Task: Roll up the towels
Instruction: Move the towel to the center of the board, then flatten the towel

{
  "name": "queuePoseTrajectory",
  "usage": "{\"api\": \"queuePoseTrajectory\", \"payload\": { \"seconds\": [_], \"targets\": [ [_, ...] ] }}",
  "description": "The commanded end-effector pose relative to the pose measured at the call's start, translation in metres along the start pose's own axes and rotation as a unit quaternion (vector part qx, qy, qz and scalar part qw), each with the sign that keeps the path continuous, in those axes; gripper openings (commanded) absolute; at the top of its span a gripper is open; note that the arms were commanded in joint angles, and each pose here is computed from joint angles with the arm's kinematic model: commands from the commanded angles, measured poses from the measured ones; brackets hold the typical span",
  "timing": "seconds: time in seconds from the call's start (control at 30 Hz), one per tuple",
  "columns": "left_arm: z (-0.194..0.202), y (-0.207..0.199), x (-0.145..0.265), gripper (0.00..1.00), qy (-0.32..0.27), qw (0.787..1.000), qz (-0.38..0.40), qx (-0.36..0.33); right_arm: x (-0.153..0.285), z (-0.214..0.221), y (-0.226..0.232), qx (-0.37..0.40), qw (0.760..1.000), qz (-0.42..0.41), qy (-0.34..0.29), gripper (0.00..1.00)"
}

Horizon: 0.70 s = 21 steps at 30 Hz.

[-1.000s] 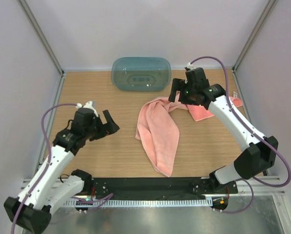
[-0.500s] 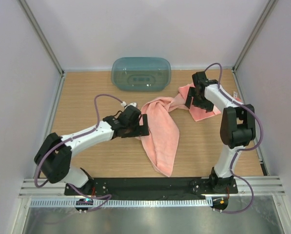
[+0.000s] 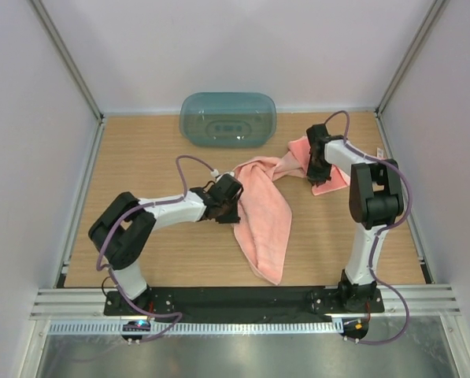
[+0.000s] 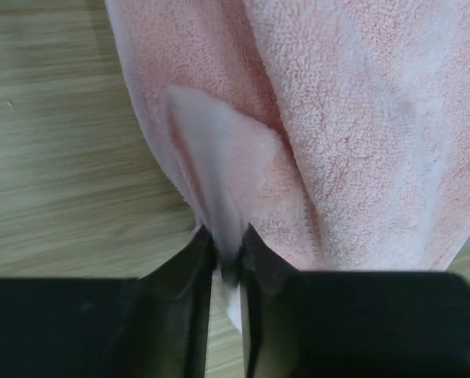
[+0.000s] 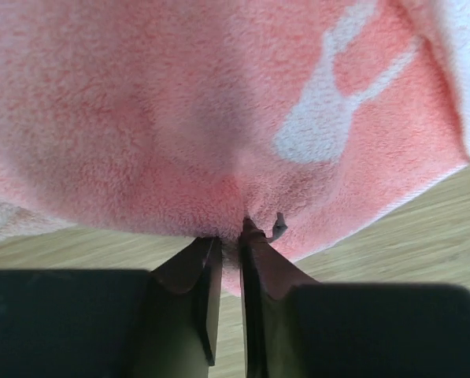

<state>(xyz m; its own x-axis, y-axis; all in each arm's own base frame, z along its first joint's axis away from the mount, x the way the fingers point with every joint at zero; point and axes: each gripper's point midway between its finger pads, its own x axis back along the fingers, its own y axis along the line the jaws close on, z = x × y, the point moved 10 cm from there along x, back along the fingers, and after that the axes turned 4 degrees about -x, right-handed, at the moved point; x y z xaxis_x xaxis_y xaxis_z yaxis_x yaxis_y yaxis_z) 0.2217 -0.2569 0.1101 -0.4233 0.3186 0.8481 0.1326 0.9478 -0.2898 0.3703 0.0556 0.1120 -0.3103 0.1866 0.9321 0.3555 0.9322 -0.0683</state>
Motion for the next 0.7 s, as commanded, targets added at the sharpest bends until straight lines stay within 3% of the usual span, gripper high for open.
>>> {"api": "queuePoseTrajectory", "payload": {
  "seconds": [0.0,0.03,0.07,0.1,0.23,0.27,0.37,0.4,0.43,0.47,0.5,0.53,0.57,0.6,0.67],
  "targets": [
    [-0.010,-0.017,-0.006,0.13,-0.013,0.999,0.042,-0.005,0.003,-0.005,-0.008,-0.006,1.000,0.004,0.002,0.13],
    [-0.008,-0.016,-0.010,0.03,-0.006,0.999,0.040,-0.007,0.009,-0.011,-0.007,-0.005,1.000,-0.001,-0.006,0.10],
    [-0.006,-0.015,-0.010,0.00,0.000,0.999,0.042,-0.007,0.018,-0.016,-0.008,-0.007,1.000,-0.002,-0.012,0.06],
    [-0.002,-0.012,-0.010,0.00,0.008,0.999,0.039,-0.007,0.030,-0.031,-0.004,-0.012,0.999,-0.012,-0.034,0.01],
    [0.006,-0.002,0.017,0.00,-0.001,0.999,0.045,-0.006,0.068,-0.081,-0.002,-0.043,0.995,-0.038,-0.084,0.01],
    [0.007,0.001,0.022,0.00,-0.009,0.999,0.037,-0.005,0.092,-0.109,0.000,-0.061,0.988,-0.058,-0.126,0.01],
    [0.010,0.010,0.046,0.00,-0.018,0.999,0.028,-0.011,0.095,-0.146,0.004,-0.083,0.983,-0.085,-0.140,0.01],
    [0.013,0.014,0.051,0.00,-0.011,1.000,0.014,-0.015,0.115,-0.173,0.006,-0.100,0.970,-0.113,-0.188,0.01],
    [0.012,0.016,0.056,0.00,-0.013,1.000,0.008,-0.019,0.095,-0.185,0.009,-0.105,0.969,-0.136,-0.180,0.01],
    [0.010,0.016,0.062,0.00,-0.019,0.999,0.005,-0.025,0.089,-0.201,0.011,-0.117,0.958,-0.161,-0.206,0.07],
    [0.009,0.019,0.068,0.00,-0.023,0.999,-0.007,-0.028,0.088,-0.211,0.020,-0.134,0.947,-0.193,-0.220,0.21],
    [0.009,0.020,0.072,0.00,-0.023,0.999,-0.012,-0.034,0.060,-0.225,0.012,-0.147,0.935,-0.237,-0.219,0.78],
    [0.006,0.019,0.075,0.00,-0.030,0.999,-0.011,-0.033,0.049,-0.228,0.010,-0.163,0.930,-0.252,-0.211,0.90],
    [0.006,0.022,0.079,0.00,-0.027,0.999,-0.021,-0.040,0.039,-0.229,0.010,-0.182,0.926,-0.265,-0.197,0.94],
    [0.004,0.025,0.085,0.02,-0.034,0.997,-0.043,-0.047,0.019,-0.221,0.003,-0.199,0.932,-0.261,-0.155,0.95]
  ]
}}
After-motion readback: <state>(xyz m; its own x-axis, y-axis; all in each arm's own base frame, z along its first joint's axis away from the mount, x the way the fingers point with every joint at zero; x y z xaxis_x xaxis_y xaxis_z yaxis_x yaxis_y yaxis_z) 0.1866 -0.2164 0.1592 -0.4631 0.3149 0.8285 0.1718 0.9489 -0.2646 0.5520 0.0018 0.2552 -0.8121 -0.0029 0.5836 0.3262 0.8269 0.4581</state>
